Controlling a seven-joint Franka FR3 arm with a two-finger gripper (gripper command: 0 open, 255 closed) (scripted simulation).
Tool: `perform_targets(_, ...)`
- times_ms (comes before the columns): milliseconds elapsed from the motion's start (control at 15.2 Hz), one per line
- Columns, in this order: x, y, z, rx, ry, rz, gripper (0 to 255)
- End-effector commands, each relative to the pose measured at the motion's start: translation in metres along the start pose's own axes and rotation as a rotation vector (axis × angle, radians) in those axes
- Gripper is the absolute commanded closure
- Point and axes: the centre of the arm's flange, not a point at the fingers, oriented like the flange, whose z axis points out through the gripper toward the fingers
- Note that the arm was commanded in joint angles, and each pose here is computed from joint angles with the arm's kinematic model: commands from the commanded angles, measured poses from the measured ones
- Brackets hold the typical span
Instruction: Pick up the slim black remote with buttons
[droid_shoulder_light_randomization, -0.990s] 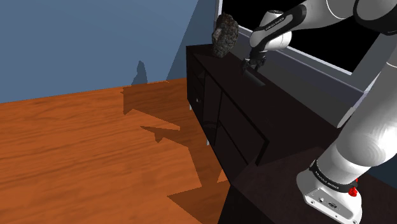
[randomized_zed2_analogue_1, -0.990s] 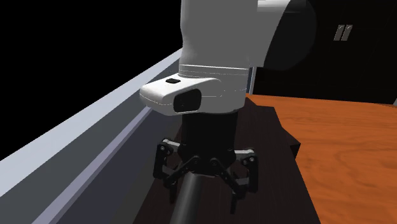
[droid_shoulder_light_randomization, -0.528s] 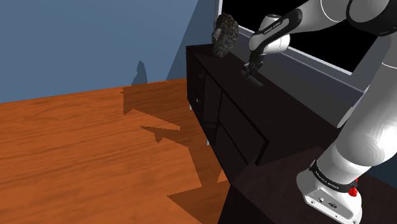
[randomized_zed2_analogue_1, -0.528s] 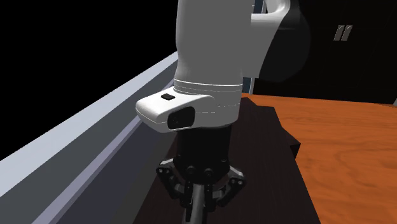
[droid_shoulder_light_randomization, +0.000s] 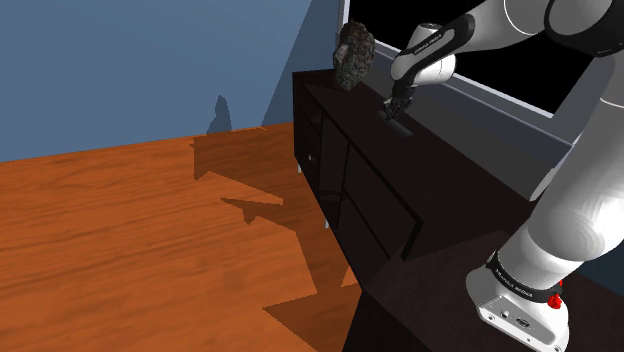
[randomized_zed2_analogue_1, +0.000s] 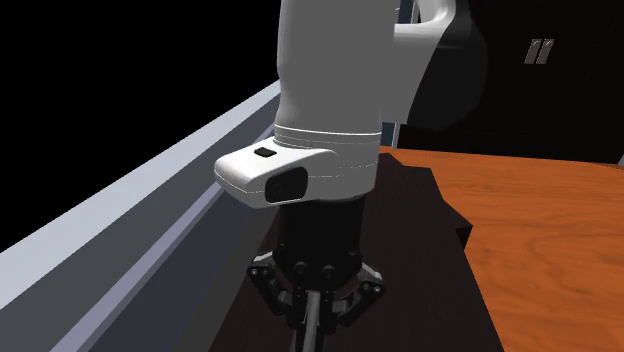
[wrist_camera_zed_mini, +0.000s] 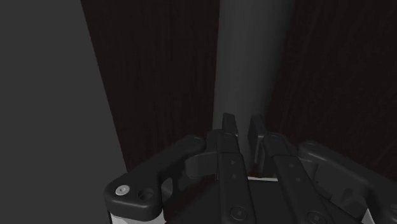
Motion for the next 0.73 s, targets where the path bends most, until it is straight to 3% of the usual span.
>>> perform_targets(0,-0.008,0.022,0.002,-0.010,-0.028,0.045,255)
perform_targets(660,0.005,0.024,-0.049,-0.010,-0.028,0.045,255)
